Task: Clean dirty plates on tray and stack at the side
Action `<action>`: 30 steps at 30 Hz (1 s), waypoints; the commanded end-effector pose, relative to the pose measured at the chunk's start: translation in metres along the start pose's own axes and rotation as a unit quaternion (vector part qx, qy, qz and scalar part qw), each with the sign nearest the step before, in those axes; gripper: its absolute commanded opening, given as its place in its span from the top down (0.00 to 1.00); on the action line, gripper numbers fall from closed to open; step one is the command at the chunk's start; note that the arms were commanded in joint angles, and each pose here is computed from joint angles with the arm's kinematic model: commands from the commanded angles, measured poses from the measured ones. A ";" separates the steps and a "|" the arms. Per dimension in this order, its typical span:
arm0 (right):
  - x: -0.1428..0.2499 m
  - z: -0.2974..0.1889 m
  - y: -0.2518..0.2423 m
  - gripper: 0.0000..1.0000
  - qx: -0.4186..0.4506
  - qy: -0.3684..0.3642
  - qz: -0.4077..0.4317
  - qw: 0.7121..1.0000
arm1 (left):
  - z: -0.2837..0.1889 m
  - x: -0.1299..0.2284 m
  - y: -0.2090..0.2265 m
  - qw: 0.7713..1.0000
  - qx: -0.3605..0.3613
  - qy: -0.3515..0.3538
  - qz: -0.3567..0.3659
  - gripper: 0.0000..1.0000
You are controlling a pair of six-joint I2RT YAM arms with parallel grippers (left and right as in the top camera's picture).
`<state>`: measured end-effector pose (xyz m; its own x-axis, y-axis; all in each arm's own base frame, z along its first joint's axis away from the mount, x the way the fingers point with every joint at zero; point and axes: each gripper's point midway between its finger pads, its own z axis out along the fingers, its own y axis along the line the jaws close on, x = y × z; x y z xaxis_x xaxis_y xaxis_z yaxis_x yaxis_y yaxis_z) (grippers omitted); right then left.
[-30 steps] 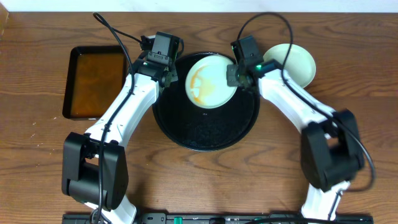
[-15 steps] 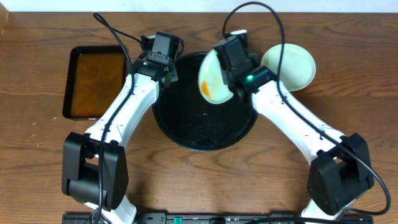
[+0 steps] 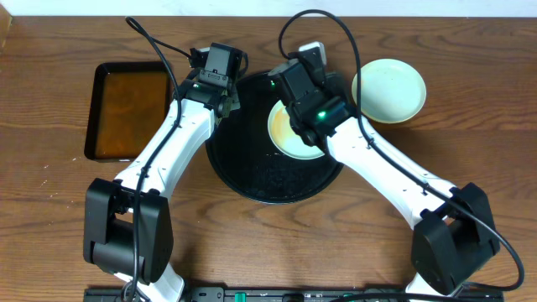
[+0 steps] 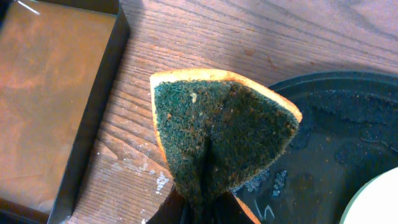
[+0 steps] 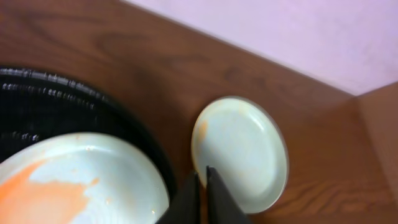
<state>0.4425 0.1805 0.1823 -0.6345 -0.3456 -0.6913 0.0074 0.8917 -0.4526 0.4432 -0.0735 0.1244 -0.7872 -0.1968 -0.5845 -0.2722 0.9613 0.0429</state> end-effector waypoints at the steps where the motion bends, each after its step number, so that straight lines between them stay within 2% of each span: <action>1: 0.008 0.010 -0.001 0.87 -0.052 0.033 0.075 0.995 | 0.003 0.002 0.004 1.000 -0.013 0.000 -0.002 0.90; 4: 0.026 0.021 0.009 0.80 -0.141 0.092 0.123 0.978 | 0.003 0.002 0.004 1.000 -0.013 0.000 -0.002 0.90; 7: 0.038 0.024 0.022 0.79 -0.250 0.148 0.169 0.942 | 0.003 0.002 0.004 1.000 -0.013 -0.001 -0.003 0.90; 10: 0.047 0.027 0.028 0.80 -0.305 0.186 0.201 0.912 | 0.003 0.002 0.004 1.000 -0.013 -0.001 -0.009 0.90; 17: 0.096 0.048 0.052 0.88 -0.296 0.266 0.179 0.900 | 0.003 0.002 0.004 1.000 -0.013 -0.001 -0.023 0.90; 22: 0.130 0.066 0.058 0.85 -0.244 0.316 0.189 0.897 | 0.003 0.002 0.004 1.000 -0.014 0.000 -0.023 0.91; 30: 0.136 0.067 0.055 0.79 -0.234 0.324 0.183 0.898 | 0.003 0.002 0.004 1.000 -0.013 -0.001 -0.023 0.90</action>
<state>0.4071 0.1663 0.0208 -0.9778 0.0829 -0.1926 0.0563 0.9886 0.1397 0.4434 -0.0736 0.1244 -0.7743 -0.2385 -0.5862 -0.3060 0.9519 0.0167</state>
